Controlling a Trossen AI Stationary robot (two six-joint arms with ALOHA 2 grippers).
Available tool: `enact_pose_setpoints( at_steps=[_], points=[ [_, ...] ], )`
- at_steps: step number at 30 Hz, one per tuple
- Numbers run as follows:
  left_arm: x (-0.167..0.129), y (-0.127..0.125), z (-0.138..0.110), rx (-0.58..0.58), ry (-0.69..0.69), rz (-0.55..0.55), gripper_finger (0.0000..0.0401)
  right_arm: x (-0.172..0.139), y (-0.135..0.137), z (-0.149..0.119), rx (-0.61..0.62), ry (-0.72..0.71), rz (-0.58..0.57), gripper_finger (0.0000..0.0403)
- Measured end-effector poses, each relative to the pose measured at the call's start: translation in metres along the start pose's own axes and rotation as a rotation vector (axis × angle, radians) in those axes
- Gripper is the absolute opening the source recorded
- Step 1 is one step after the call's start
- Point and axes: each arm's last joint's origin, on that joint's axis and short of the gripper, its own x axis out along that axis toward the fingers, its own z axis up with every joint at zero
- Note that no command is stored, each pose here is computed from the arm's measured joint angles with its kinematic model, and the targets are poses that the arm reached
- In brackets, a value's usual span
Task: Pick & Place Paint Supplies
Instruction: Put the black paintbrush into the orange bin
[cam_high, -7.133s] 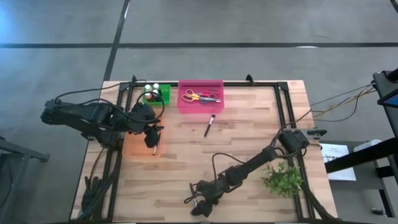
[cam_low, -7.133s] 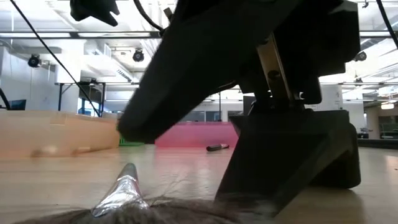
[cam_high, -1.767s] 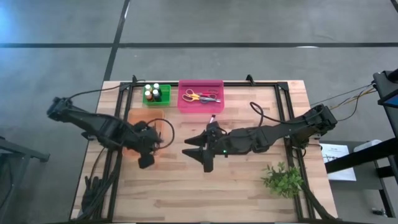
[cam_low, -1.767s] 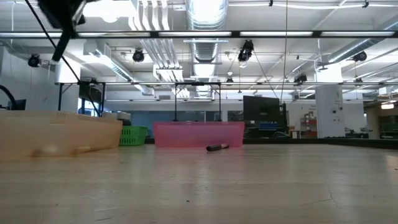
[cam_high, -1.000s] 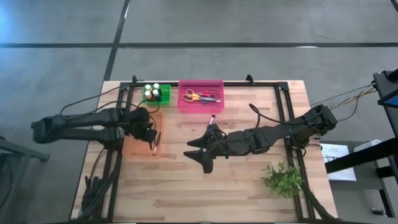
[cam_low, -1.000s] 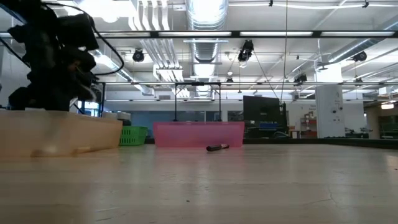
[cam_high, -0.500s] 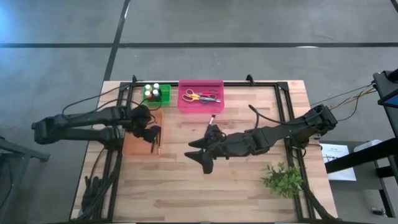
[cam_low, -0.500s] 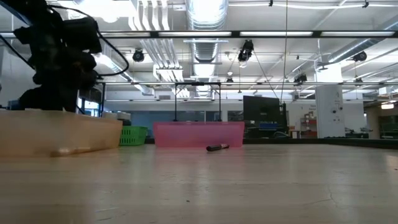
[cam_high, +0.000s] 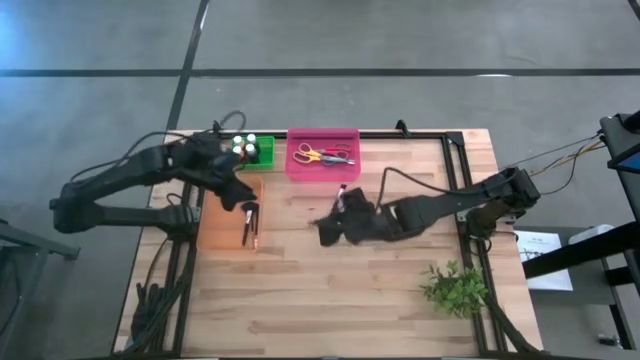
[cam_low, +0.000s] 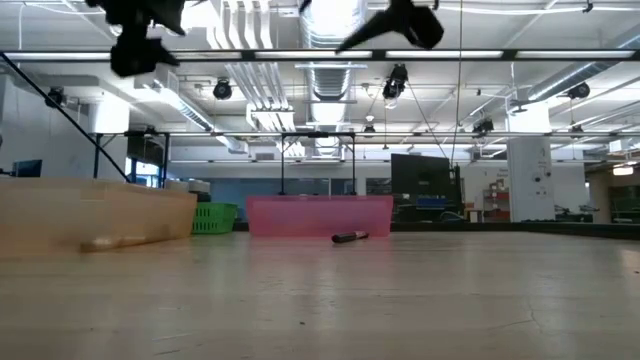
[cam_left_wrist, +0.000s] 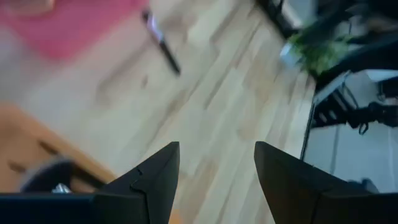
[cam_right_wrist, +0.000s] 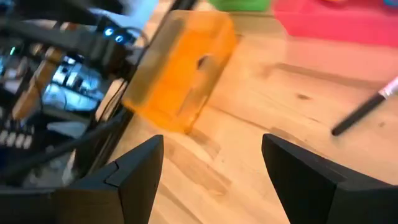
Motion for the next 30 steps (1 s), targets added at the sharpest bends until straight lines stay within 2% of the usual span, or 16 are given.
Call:
enact_pose_setpoints(
  at_steps=[5,10,13,19,24,30],
  points=[
    [-0.027,-0.018,0.016,0.07,-0.141,0.016,0.0216,0.041,-0.028,0.017,0.163,0.111,-0.127,0.0267],
    [-0.037,-0.024,0.021,0.091,-0.186,0.015,0.0216,0.081,-0.054,0.026,0.267,0.181,-0.26,0.0267],
    [-0.037,-0.023,0.02,0.09,-0.183,0.017,0.0216,0.106,-0.07,0.024,0.3,0.188,-0.347,0.0267],
    [-0.032,-0.02,0.018,0.084,-0.164,0.027,0.0216,0.135,-0.094,0.02,0.338,0.167,-0.473,0.0267],
    [-0.032,-0.02,0.018,0.084,-0.165,0.026,0.0216,0.152,-0.105,0.012,0.38,0.166,-0.524,0.0267],
    [-0.032,-0.021,0.018,0.085,-0.168,0.025,0.0216,0.169,-0.115,0.002,0.376,0.191,-0.586,0.0267]
  ],
)
